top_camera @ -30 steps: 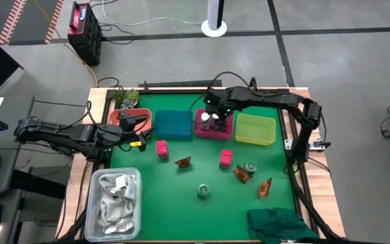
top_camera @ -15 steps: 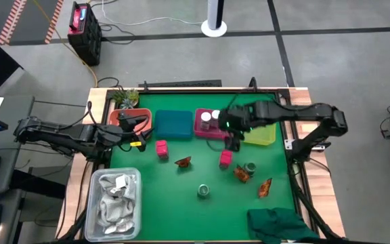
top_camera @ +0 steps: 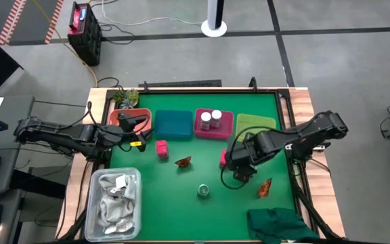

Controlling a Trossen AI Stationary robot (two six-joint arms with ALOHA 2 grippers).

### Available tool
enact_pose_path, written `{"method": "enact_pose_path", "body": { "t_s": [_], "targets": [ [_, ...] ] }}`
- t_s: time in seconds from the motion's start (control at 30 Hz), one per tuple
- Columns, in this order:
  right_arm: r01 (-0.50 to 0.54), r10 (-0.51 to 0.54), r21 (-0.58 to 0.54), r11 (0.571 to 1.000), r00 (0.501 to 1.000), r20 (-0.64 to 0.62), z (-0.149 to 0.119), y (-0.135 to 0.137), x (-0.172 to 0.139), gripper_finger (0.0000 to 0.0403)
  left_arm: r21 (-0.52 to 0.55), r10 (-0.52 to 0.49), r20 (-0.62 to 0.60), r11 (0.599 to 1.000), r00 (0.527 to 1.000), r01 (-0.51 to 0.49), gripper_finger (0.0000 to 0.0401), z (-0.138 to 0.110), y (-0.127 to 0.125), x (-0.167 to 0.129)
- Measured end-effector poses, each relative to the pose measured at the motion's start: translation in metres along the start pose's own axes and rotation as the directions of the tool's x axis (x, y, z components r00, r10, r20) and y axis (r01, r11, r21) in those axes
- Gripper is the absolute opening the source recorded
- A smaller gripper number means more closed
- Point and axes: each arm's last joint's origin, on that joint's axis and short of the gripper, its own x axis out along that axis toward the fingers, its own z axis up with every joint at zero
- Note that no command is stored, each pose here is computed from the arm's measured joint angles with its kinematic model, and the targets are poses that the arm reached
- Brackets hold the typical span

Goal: Sort spices by type
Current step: Put the middle orange seasoning bag into the yellow bin

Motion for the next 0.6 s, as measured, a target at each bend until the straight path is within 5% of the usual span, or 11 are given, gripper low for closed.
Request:
{"method": "enact_pose_path", "body": {
  "t_s": [0.6],
  "targets": [
    [-0.039, 0.043, 0.055, 0.998, 0.996, -0.084, -0.006, 0.004, 0.044, 0.0296, -0.014, -0.003, -0.028, 1.0, 1.0, 0.002, 0.0256, -0.003, 0.001, 0.0]
  ]
}}
